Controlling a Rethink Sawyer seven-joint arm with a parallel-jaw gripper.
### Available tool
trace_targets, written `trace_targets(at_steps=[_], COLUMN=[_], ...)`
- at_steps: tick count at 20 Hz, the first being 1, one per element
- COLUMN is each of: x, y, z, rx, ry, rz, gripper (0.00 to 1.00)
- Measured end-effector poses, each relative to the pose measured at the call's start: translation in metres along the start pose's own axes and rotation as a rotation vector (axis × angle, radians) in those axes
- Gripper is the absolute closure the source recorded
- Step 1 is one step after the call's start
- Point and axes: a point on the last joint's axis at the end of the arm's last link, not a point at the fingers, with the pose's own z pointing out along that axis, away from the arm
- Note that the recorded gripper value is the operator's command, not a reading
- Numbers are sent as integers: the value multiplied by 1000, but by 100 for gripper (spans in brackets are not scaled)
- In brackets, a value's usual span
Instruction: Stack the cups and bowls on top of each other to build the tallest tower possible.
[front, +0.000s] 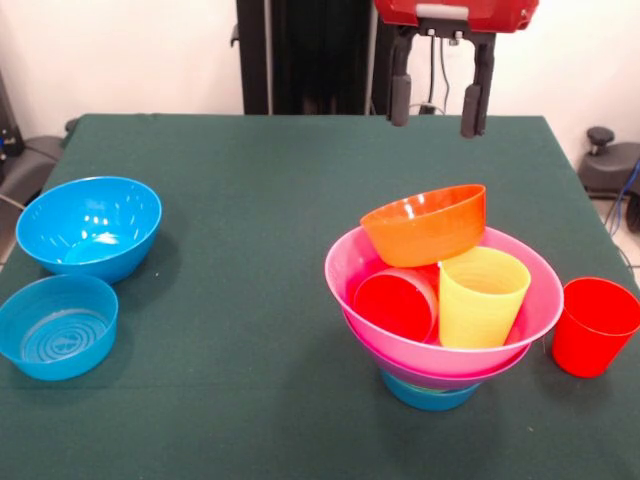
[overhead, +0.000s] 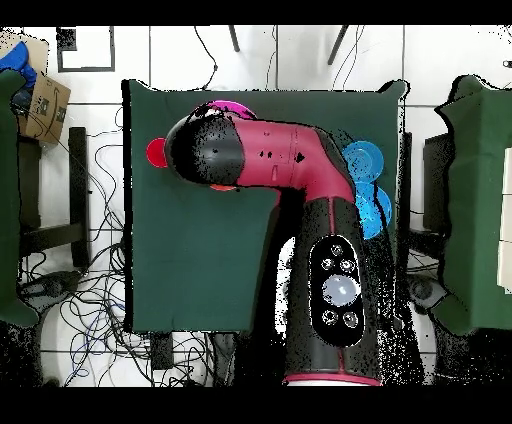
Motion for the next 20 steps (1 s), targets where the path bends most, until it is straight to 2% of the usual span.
trace_targets(at_steps=[5,12,15,20], x=[-6,-21,-26,-34], y=[-6,-28,-29,-23], z=[-8,-27,-32,-39], rx=[12,67,70,52], ry=[11,59,62,52], rz=[-11,-55,-71,-84], gripper=[0,0,0,0])
